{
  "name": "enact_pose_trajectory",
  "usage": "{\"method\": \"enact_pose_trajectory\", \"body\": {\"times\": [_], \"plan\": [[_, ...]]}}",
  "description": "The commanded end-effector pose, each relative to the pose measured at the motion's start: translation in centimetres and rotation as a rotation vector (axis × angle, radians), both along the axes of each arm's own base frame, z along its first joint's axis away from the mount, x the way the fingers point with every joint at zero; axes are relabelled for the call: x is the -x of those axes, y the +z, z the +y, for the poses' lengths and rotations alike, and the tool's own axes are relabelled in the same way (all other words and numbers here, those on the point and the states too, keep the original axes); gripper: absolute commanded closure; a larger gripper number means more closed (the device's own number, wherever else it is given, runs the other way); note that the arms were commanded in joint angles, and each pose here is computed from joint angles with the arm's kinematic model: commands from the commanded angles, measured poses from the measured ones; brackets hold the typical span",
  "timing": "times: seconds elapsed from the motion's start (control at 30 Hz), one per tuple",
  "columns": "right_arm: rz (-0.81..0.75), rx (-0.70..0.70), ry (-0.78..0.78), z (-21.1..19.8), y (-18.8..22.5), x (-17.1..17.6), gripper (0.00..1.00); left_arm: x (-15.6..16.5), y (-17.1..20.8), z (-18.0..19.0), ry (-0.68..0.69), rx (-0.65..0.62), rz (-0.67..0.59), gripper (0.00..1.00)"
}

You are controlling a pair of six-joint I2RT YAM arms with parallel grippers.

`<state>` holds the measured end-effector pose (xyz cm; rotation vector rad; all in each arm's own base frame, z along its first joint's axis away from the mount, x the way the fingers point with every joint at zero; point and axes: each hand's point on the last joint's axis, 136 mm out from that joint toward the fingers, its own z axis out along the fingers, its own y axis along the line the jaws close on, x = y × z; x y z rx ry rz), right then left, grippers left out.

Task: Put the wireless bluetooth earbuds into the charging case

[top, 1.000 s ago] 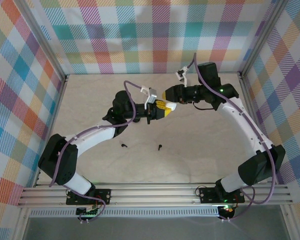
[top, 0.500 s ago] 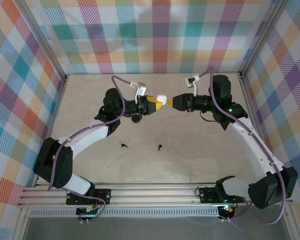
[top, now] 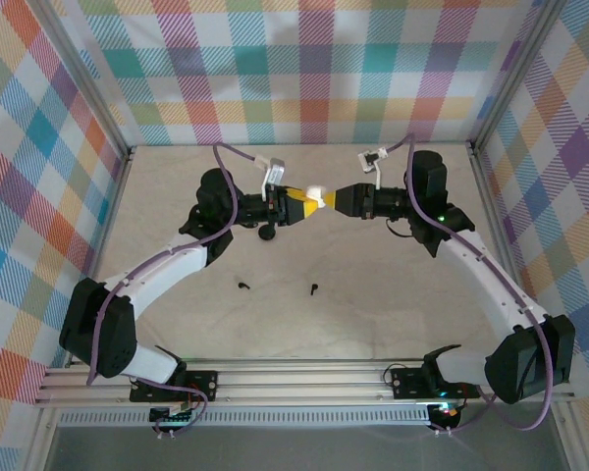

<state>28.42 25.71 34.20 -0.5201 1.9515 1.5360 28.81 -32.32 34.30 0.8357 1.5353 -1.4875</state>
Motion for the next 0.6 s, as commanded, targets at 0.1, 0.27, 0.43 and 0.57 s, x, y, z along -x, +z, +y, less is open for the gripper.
{"method": "enact_pose_trajectory", "body": {"times": [0.1, 0.27, 0.43, 0.57], "plan": [[-0.032, -0.046, 0.08, 0.9, 0.6, 0.6, 0.62, 0.9, 2.8, -0.3, -0.056, 0.042, -0.027, 1.0], [-0.035, -0.081, 0.129, 1.3, 0.9, 0.8, 0.73, 1.1, 2.8, -0.7, -0.094, 0.038, -0.011, 1.0], [-0.022, -0.108, 0.176, 1.5, 0.9, 1.2, 0.72, 1.0, 2.7, -1.0, -0.11, 0.033, 0.004, 1.0], [-0.01, -0.111, 0.173, 1.5, 0.5, 1.2, 0.69, 1.0, 2.5, -1.4, -0.129, 0.027, 0.015, 1.0]]}}
